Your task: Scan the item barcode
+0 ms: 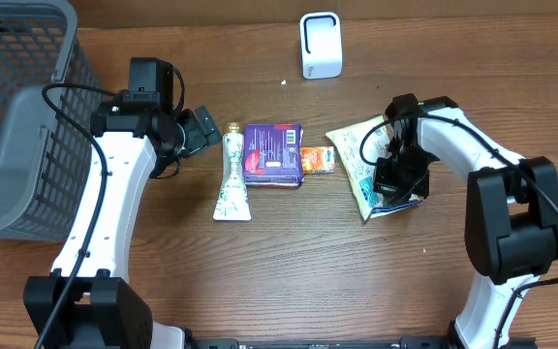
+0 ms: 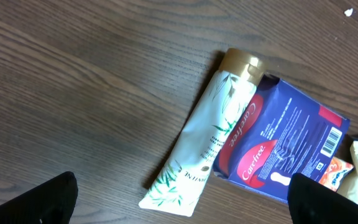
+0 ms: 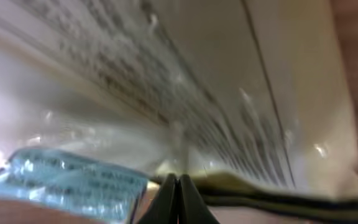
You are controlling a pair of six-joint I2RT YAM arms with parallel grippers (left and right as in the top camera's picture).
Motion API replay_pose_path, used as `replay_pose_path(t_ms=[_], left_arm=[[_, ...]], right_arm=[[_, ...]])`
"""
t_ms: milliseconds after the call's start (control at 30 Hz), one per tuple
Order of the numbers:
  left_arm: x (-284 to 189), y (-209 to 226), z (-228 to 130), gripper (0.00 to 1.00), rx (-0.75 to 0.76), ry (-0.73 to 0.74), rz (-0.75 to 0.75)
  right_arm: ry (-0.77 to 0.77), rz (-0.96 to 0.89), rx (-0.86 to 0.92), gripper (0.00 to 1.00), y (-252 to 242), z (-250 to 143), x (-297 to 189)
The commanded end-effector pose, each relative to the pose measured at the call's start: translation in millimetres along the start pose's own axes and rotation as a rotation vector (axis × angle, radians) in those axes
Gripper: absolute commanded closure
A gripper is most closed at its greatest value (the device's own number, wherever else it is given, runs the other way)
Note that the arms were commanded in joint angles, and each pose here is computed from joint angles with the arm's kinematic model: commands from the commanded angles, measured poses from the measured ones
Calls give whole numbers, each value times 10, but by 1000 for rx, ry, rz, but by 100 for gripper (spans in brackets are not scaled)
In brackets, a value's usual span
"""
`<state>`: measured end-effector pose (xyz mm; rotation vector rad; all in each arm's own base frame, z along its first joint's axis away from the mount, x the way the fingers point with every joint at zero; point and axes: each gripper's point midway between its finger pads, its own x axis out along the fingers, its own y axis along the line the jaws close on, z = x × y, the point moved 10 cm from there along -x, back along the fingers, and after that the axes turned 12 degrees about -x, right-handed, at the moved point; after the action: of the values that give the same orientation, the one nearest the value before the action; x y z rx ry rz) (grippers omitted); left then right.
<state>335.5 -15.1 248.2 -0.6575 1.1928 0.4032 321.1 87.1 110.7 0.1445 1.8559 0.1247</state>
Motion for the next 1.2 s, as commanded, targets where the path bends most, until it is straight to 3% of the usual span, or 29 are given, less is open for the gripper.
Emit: replay_pose_path(t_ms=[0,133,233,467,733,933,1067,1133,1167], left_arm=[[-30,-30,36,0,11,-8,-17],[-30,-30,36,0,11,-8,-17],[-30,-30,35,0,11,-8,-16],[-30,-31,37,0,11,-9,-17],[-30,-31,36,0,11,-9,-17],[-30,-31,36,0,11,-9,-17],[-30,-31,35,0,11,-8,-18],[-30,-37,29,0,13,1,-26],[-30,-43,24,0,20,8,-34]], right_arm=[[-66,12,-6,96,79,81,-393],[-151,31,-57,96,180,175,-690],[-205,41,-80,91,220,248,-715],[-205,53,-121,91,307,274,-349],[-80,16,-121,96,280,54,46],[-38,-39,-92,96,250,4,-258],[-104,-42,-102,96,299,80,-607],[-175,-29,-112,89,336,161,-764],[-208,-21,-116,79,347,203,-812]])
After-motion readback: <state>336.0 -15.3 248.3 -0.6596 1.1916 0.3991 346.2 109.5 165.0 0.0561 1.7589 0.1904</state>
